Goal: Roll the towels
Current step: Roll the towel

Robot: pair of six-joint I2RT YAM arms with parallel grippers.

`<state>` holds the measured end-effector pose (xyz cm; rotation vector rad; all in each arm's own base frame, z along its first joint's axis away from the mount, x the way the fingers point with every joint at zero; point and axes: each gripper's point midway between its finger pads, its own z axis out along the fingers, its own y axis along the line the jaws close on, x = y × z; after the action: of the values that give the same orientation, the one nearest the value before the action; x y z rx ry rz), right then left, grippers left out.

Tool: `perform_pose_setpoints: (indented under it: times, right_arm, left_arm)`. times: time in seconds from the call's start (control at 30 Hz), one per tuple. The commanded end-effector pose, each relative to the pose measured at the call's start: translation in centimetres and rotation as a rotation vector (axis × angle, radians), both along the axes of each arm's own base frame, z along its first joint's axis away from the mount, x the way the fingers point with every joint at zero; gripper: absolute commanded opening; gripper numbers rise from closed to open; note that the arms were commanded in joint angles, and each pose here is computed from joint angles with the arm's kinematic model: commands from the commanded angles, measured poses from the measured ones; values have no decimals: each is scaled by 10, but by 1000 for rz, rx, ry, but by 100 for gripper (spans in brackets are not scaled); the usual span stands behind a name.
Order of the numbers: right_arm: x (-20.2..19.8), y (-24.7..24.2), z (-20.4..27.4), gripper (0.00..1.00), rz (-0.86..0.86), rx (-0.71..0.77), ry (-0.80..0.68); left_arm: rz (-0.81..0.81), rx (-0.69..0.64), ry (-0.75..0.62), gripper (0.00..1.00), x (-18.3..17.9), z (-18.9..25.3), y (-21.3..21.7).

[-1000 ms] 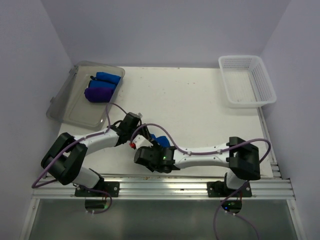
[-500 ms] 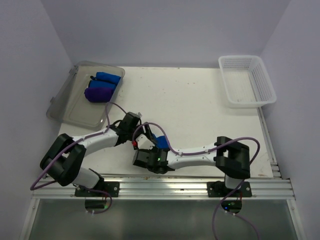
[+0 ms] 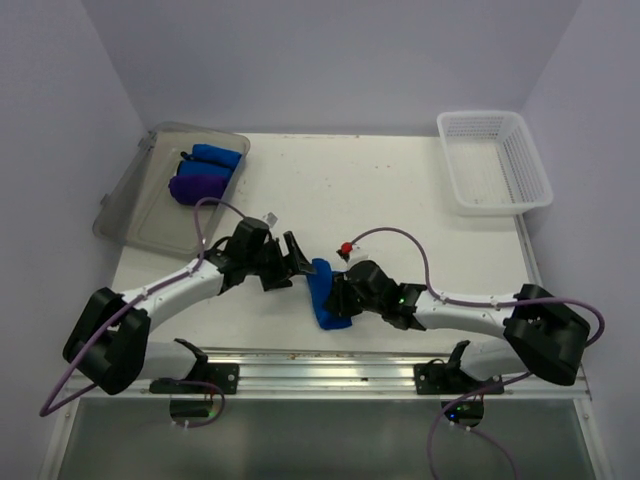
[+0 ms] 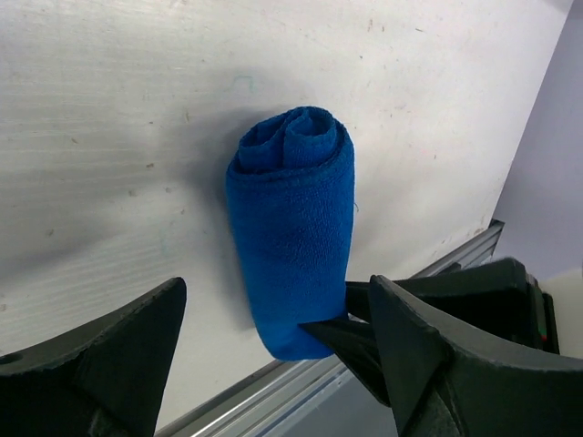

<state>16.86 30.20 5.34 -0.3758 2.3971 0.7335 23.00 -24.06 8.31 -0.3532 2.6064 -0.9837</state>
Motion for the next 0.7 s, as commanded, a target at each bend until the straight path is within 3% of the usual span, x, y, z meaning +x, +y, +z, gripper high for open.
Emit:
perform_pose_setpoints:
  times: [0.0, 0.17, 0.3, 0.5, 0.6, 0.67]
  right_arm:
    - [-21, 23, 13, 19, 44, 259, 172]
    - [-30, 31, 24, 20, 97, 412, 247]
    - [-38, 36, 22, 20, 171, 422, 289]
    - [-39, 36, 19, 24, 213, 362, 295]
    - [-35, 34, 18, 33, 223, 291, 278]
    - [-29, 25, 19, 49, 210, 179, 221]
  left_arm:
    - [-57, -64, -38, 85, -4, 7, -11]
    - [-110, -94, -5, 84, -16, -10, -23]
    - [-120, -119, 1, 80, -13, -18, -29]
    - [-136, -99, 31, 58, -16, -28, -30]
    - [-119, -73, 43, 55, -19, -31, -24]
    - [-100, -35, 71, 54, -23, -35, -17]
